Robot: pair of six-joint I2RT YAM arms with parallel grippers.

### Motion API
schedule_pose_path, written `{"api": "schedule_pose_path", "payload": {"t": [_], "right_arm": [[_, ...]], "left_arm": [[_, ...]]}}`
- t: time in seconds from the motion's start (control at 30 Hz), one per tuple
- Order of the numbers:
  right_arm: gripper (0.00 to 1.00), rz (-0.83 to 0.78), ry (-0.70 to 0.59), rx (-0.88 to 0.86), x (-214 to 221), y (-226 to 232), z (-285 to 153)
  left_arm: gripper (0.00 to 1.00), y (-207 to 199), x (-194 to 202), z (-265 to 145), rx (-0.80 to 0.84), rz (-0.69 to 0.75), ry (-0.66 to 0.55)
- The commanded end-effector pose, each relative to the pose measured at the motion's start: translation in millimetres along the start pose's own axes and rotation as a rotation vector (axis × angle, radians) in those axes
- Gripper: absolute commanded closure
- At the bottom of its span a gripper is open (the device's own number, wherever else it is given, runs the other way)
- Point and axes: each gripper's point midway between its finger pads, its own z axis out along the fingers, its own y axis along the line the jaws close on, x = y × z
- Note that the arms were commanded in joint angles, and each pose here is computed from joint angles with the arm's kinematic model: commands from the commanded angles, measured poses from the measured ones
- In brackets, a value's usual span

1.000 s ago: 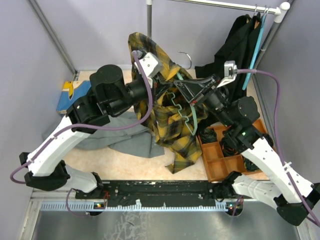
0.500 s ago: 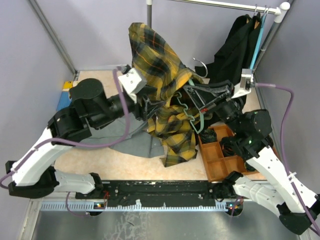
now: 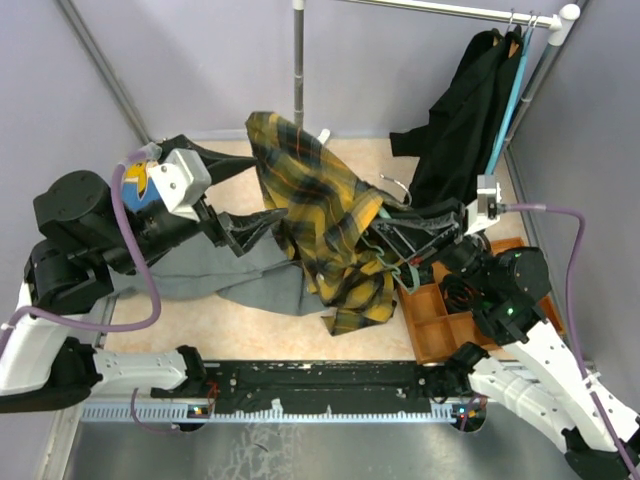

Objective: Place the shirt on the hanger
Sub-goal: Hang the shirt on the hanger.

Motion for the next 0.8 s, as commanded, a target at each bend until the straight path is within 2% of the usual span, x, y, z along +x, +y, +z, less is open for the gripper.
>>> {"api": "schedule_pose_path", "payload": {"t": [0.0,0.13,0.3,0.53,0.77], "right_arm": [[1.00,-0.043,0.000,-0.061,-3.8,18.9,-17.6],[1.00,-0.014,0.089,-0.079,17.9,21.3,-27.6],[1.00,0.000,0.165,-0.132,32.2,34.3,-43.0],[1.00,0.035,0.249,-0.211,48.9,48.9,-56.6],[1.00,0.044,0.288,-0.217,58.8,47.9,-60.9]], "left_arm": [[0.11,-4.3,-9.7,-3.5,0.057,0.094,0.000],[0.07,-12.3,-7.6,3.2,0.117,0.155,0.013],[0.09,-39.9,22.3,14.2,0.285,0.194,0.130],[0.11,-64.7,47.3,14.9,0.421,0.194,0.199],[0.22,-97.3,77.2,18.6,0.570,0.140,0.291]]}}
